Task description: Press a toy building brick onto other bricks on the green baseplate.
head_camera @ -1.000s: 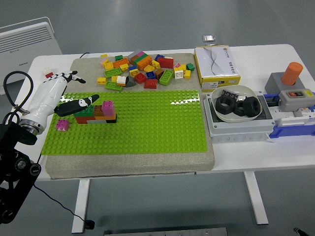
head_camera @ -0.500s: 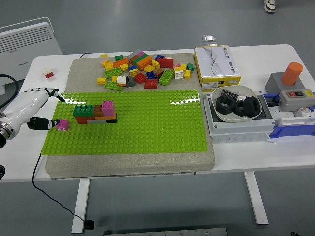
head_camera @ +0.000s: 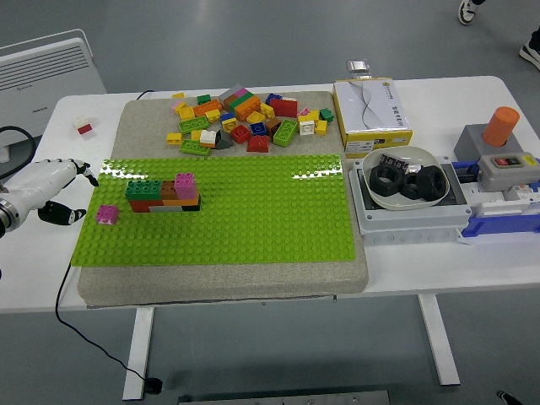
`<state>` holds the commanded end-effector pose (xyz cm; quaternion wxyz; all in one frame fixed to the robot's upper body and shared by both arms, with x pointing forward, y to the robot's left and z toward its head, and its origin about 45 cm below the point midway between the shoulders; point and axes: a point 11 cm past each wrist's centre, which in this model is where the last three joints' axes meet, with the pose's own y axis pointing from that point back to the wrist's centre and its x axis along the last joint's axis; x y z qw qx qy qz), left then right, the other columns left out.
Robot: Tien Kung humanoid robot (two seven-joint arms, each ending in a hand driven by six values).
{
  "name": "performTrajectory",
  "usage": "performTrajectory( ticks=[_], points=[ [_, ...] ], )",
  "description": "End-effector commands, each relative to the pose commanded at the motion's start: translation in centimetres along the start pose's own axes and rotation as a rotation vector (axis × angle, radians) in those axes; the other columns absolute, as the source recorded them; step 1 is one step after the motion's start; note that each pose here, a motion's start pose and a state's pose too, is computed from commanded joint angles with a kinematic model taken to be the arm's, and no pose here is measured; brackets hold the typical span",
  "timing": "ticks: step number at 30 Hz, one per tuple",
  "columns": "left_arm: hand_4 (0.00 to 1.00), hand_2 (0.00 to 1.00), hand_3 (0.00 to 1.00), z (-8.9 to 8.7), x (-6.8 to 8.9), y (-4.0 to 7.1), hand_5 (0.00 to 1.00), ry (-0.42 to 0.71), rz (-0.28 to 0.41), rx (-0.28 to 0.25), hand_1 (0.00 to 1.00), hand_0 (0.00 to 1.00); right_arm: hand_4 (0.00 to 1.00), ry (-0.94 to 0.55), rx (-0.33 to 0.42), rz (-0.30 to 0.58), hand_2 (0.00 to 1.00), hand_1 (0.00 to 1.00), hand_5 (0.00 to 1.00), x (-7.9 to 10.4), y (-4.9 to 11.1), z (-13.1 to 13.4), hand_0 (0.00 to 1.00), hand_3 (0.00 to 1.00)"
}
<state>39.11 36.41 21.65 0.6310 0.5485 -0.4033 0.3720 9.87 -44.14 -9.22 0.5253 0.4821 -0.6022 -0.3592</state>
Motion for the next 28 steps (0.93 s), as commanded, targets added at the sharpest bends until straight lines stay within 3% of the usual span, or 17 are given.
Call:
performTrajectory(
  ticks=[7, 28],
  points=[
    [0.728, 0.940, 0.662, 0.1, -0.7, -0.7, 0.002, 0.020, -0.056, 0.002, 0.954, 0.941, 0.715, 0.000, 0.000, 0.002, 0.666, 0.623, 0.903, 0.0, 0.0, -0.1, 0.679, 0.681],
    [0.726, 0.947, 0.664, 0.4, -0.7, -1.8, 0.002, 0.021, -0.101, 0.000, 0.962, 0.948, 0.716, 0.000, 0.005, 0.010, 0.666, 0.624, 0.904, 0.5, 0.0, -0.3, 0.679, 0.681]
  ],
)
